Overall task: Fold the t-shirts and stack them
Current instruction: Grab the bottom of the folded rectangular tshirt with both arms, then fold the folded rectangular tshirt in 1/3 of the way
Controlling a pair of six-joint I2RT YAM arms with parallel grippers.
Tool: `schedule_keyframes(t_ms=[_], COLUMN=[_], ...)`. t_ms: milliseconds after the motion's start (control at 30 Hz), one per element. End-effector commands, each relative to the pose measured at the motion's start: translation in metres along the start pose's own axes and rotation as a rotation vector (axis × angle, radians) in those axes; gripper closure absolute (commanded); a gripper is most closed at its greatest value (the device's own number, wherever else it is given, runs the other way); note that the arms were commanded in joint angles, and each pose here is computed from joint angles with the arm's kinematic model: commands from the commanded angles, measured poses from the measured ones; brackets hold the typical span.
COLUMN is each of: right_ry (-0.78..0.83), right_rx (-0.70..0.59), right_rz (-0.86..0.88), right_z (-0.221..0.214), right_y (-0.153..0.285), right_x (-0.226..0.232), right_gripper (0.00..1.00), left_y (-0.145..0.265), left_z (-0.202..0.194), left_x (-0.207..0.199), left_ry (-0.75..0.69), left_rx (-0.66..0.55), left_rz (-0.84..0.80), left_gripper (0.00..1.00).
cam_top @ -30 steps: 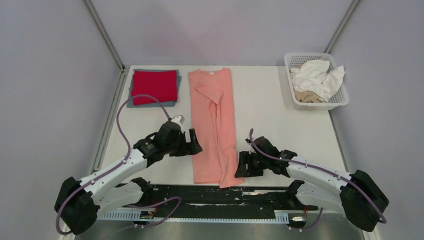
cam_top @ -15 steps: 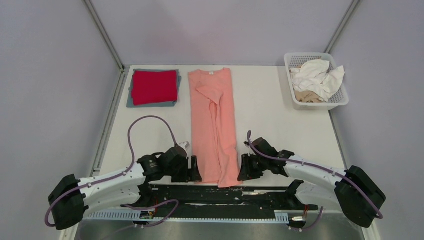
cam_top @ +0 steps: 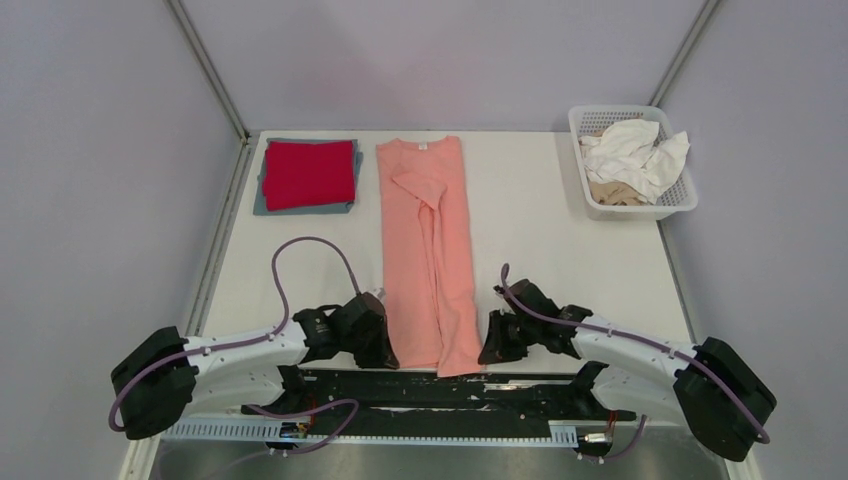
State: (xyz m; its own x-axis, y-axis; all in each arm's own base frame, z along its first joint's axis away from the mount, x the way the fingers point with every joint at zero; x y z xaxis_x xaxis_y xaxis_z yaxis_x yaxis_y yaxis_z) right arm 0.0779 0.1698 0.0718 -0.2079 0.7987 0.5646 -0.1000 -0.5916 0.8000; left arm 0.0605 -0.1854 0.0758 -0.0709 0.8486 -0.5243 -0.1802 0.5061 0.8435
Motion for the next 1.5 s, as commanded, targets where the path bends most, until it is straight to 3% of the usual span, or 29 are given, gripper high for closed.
schedule_keyframes(t_ms=[0, 133, 367, 733, 1000, 1200, 1467], right_ry=[-0.076, -0.17, -0.183, -0.024, -0.012, -0.02, 0.025], right_rx=[0.06, 0.094, 0.041, -0.167, -0.381, -0.459, -0.557], right_rz=[0.003, -0.01, 0.084, 0.032, 0.012, -0.031, -0.061], right_z=[-0.016, -0.033, -0.03, 0.042, 0.11, 0.161, 0.232], right_y=[0.001, 0.005, 0.017, 0.032, 0.039, 0.042, 0.046], right_x=[-0.005, -0.013, 0.0, 0.041, 0.061, 0.062, 0.065], right_gripper=[0.91, 0.93, 0.95, 0.96, 0.96, 0.97, 0.98], left_y=[0.0, 0.012, 0.02, 0.033, 0.051, 0.062, 0.059], left_z=[-0.007, -0.014, -0.025, 0.004, 0.062, 0.112, 0.184], left_x=[0.005, 0.01, -0.002, -0.026, -0.044, -0.058, -0.068], left_ry=[0.018, 0.024, -0.035, -0.14, -0.144, -0.116, -0.089], left_rx=[0.026, 0.019, 0.047, -0.135, -0.369, -0.489, -0.533], left_rz=[0.008, 0.008, -0.218, -0.192, -0.148, -0.162, -0.109], left_gripper=[1.0, 1.0, 1.0, 1.0, 1.0, 1.0, 1.0])
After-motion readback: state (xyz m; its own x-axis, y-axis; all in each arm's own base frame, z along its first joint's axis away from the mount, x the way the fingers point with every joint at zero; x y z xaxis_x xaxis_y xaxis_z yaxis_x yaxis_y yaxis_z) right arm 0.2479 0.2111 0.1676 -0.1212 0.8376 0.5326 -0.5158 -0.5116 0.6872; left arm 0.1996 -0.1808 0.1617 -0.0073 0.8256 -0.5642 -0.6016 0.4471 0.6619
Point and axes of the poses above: each gripper's point midway between its finger pads, its own y axis back along the fingers, its own x axis along the line the jaws close on, z = x × y, the point moved 7 cm from there along y, back along the fingers, and after that the axes turned 4 degrees about y, right-handed, at the moved point
